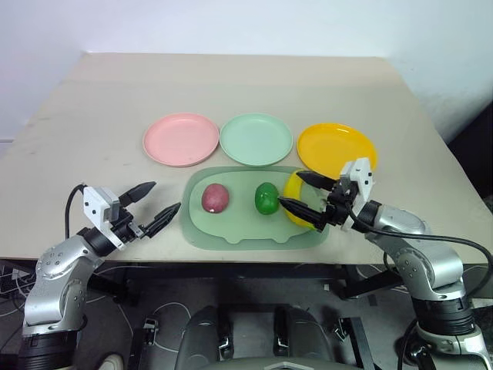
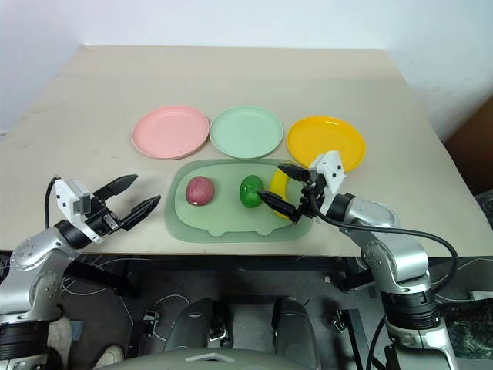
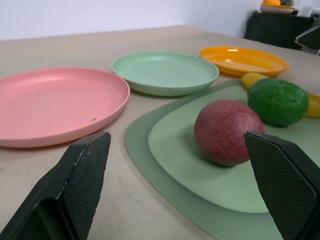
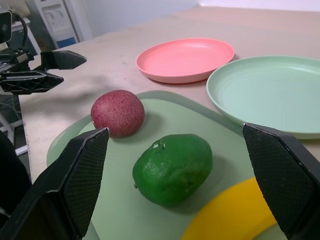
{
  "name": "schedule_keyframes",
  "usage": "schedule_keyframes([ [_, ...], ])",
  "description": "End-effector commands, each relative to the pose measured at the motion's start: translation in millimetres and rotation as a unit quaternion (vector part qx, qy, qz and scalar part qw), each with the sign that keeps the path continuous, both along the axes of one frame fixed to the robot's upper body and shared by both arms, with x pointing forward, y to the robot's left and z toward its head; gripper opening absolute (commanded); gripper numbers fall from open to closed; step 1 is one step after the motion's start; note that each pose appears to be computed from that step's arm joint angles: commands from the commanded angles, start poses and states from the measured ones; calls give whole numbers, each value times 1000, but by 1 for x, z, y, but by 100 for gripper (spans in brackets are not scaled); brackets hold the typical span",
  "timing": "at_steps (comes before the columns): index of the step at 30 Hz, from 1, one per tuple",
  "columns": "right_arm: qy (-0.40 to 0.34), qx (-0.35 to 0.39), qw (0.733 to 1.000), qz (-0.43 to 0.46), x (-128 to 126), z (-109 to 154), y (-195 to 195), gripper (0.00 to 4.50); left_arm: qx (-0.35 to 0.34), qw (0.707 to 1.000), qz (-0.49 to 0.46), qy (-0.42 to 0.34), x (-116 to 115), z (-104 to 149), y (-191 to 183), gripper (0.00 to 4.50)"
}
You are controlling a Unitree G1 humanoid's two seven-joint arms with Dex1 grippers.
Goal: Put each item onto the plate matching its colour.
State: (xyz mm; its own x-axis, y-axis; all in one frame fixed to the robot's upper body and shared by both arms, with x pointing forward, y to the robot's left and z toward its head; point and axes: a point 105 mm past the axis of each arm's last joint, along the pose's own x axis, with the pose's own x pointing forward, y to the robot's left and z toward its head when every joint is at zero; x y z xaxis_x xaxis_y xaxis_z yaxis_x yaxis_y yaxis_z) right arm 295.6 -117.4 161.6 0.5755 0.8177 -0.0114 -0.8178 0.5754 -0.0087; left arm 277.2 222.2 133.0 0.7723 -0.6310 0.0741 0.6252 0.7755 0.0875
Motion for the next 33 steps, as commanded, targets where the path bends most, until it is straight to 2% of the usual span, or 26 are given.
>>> schedule_keyframes([
  [1,-25,9,1000,11,-3,14,6,450,6,1000,-2,-22,-3,11,2,446],
  [12,31,-10,998,-47,8,1,-3,450,4,1000,-11,-26,4,11,-5,446],
  [20,77,-45,993,-77,3,-15,-15,450,1,999,-31,-24,9,11,-14,446],
  [33,121,-56,983,-130,1,-41,-21,450,2,999,-44,-19,10,8,-14,446],
])
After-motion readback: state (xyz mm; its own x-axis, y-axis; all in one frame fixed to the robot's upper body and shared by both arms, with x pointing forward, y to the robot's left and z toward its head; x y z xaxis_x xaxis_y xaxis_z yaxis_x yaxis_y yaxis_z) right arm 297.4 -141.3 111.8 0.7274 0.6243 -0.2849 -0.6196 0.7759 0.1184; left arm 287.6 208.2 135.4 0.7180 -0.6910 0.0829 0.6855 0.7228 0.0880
